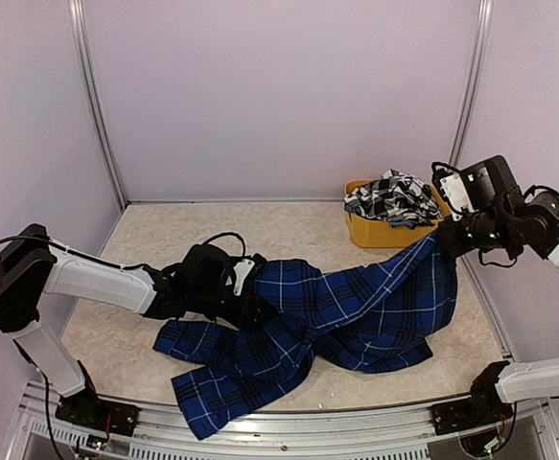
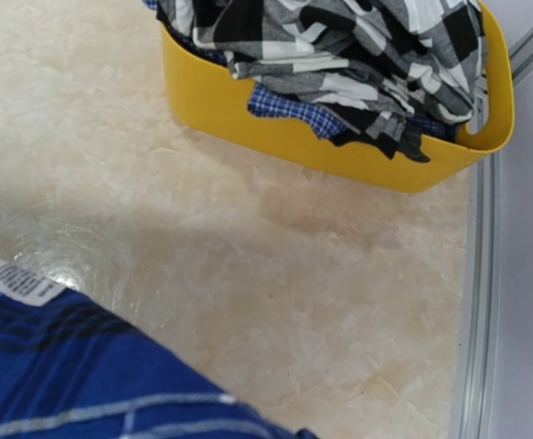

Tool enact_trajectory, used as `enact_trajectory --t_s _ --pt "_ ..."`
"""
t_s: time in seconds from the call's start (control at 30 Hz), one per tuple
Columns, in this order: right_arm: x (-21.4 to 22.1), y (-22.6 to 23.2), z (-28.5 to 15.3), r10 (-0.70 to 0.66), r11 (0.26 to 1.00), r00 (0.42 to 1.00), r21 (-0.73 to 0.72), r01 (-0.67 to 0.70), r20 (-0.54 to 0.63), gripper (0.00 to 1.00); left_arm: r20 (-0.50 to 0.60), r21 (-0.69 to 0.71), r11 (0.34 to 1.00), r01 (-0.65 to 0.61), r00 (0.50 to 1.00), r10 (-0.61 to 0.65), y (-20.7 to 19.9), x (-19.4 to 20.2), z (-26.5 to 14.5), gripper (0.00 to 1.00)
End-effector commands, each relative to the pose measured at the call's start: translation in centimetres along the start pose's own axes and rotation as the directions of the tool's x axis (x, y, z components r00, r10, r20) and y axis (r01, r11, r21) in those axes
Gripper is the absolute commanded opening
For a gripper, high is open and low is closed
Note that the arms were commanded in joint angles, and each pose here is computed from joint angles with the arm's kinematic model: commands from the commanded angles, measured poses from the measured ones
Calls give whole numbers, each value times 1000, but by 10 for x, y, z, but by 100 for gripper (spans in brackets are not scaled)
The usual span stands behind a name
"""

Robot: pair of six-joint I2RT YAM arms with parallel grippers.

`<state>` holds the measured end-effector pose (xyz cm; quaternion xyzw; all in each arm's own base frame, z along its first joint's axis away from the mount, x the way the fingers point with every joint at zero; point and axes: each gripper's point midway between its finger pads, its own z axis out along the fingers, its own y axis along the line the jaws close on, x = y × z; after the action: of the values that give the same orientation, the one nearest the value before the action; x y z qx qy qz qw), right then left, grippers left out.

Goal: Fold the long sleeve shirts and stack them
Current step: Flatten out the crumpled shirt at the center of the board.

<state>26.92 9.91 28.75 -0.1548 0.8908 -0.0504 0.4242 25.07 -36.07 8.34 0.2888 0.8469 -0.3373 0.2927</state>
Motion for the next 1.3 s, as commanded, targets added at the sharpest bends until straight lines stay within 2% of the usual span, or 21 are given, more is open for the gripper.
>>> enact_trajectory --t_s 0.0,0.17,0.3,0.4,0.47,0.6,0.73,0.9,1.03,1.13,1.27 --pt "-6 -6 -4 10 1000 1000 16 -10 26 0 7 81 997 -3 1000 3 -12 0 -2 34" --pt "-6 -2 -2 11 1000 1000 -1 -11 25 0 43 129 992 -15 999 9 -18 -12 -11 0" --pt "-20 -3 -16 19 999 997 -32 -16 75 0 132 68 998 -6 991 -3 -12 -47 -47 0" --pt "-49 -6 -46 42 996 985 -79 -29 168 0 255 -5 999 47 966 -44 -10 -88 -111 0" --pt "-67 -7 -68 45 993 974 -119 -18 222 0 356 -35 996 80 932 -63 -16 -115 -163 0" --pt "-92 -4 -95 37 983 961 -182 14 274 0 575 -13 998 63 817 -45 -59 -164 -285 0" --pt "-104 6 -121 43 958 946 -282 52 321 0 660 7 999 49 750 -42 -87 -183 -357 0" --pt "-110 16 -176 106 891 914 -445 87 391 0 726 29 999 39 686 -48 -107 -179 -420 0" --pt "-106 25 -209 149 828 902 -550 111 405 0 771 110 994 -23 633 -71 -133 -167 -465 0" --pt "-102 37 -231 178 753 891 -640 151 419 0 772 165 984 -65 629 -88 -147 -161 -480 0" --pt "-100 35 -251 222 726 867 -670 159 446 0 771 177 981 -83 631 -85 -153 -163 -484 0"
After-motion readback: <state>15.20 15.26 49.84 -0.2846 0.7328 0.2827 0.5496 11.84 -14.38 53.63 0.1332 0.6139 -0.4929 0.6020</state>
